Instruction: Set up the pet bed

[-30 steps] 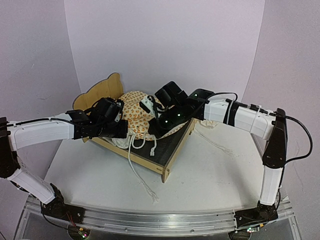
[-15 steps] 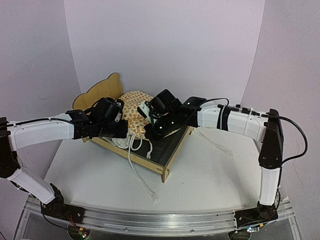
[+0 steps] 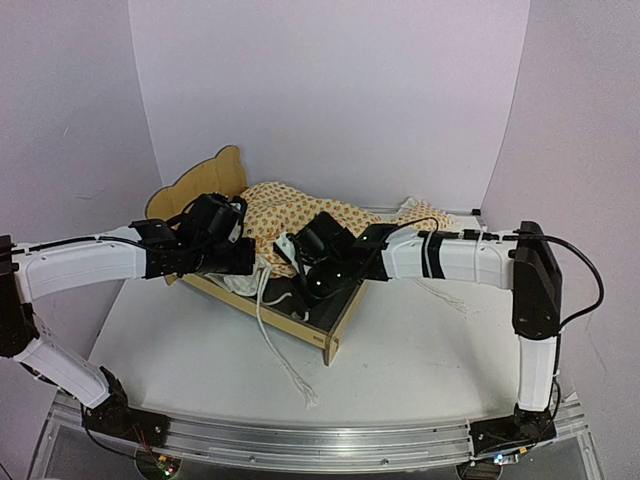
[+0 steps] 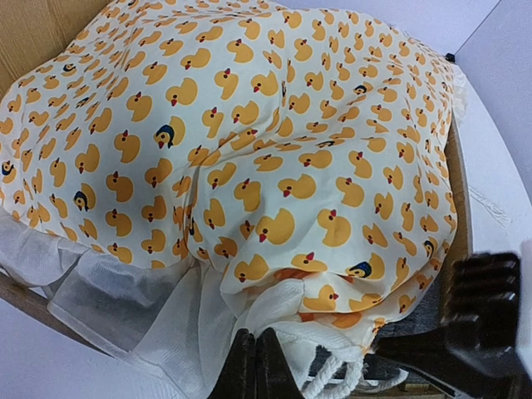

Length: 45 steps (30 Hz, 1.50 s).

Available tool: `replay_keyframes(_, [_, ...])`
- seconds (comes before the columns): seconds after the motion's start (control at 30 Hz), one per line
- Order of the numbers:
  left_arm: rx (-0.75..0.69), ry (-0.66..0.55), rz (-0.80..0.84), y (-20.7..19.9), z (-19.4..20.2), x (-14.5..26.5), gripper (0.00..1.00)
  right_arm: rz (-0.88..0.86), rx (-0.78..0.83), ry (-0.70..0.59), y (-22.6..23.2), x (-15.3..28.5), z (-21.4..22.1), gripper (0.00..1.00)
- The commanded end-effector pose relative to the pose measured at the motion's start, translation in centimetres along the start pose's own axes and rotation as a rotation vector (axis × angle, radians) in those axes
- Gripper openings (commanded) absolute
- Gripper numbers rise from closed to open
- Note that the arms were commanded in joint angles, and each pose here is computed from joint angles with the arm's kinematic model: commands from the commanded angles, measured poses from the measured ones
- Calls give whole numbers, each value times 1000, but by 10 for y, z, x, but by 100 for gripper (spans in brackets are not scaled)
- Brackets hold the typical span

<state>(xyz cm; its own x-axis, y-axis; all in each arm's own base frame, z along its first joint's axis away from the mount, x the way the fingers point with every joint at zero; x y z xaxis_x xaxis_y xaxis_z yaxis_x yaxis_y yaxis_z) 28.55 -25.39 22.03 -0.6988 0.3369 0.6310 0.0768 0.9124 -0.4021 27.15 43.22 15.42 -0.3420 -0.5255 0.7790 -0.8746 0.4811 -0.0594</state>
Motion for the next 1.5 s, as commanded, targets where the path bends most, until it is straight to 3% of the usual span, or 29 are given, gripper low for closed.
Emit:
replay_keyframes(0.0, [29,-73,47,-7,-18,15,0,61,94,-87,4,-5,-13,0])
replay_keyframes(0.27, [35,-81,48,-5,-19,18,0,7,82,-85,24,-15,-5,0])
replay_keyframes(0.6, [29,-63,57,-8,-17,14,0,35,-309,-90,19,-6,20,0])
replay_keyframes(0.9, [27,-55,66,-9,-15,14,0,-115,-376,9,37,22,13,1])
replay_keyframes(1.03, [24,-54,72,-10,-16,14,0,-196,-370,66,49,30,14,28])
replay_keyframes(1.27, [21,-57,78,-11,-16,16,0,-243,-232,84,46,49,5,63])
replay_keyframes(1.33, [20,-59,79,-11,-17,17,0,-279,-171,92,50,47,4,68])
replay_keyframes(1.47, [20,-64,75,-10,-17,17,0,-333,-74,110,57,38,1,68])
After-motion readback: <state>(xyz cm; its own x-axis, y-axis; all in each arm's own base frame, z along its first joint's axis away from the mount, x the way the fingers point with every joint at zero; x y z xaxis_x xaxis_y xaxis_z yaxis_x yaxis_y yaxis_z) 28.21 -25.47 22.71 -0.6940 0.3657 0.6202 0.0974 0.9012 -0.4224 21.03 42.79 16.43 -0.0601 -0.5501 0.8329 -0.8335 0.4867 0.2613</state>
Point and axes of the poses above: each gripper's point midway between its finger pads, its own x axis back along the fingers, its own y axis along the line the jaws close on, z = x × y, the point moved 4 cm from there along x, back along the fingers, and after that the axes turned 15 degrees about x, right-handed, at the moved point
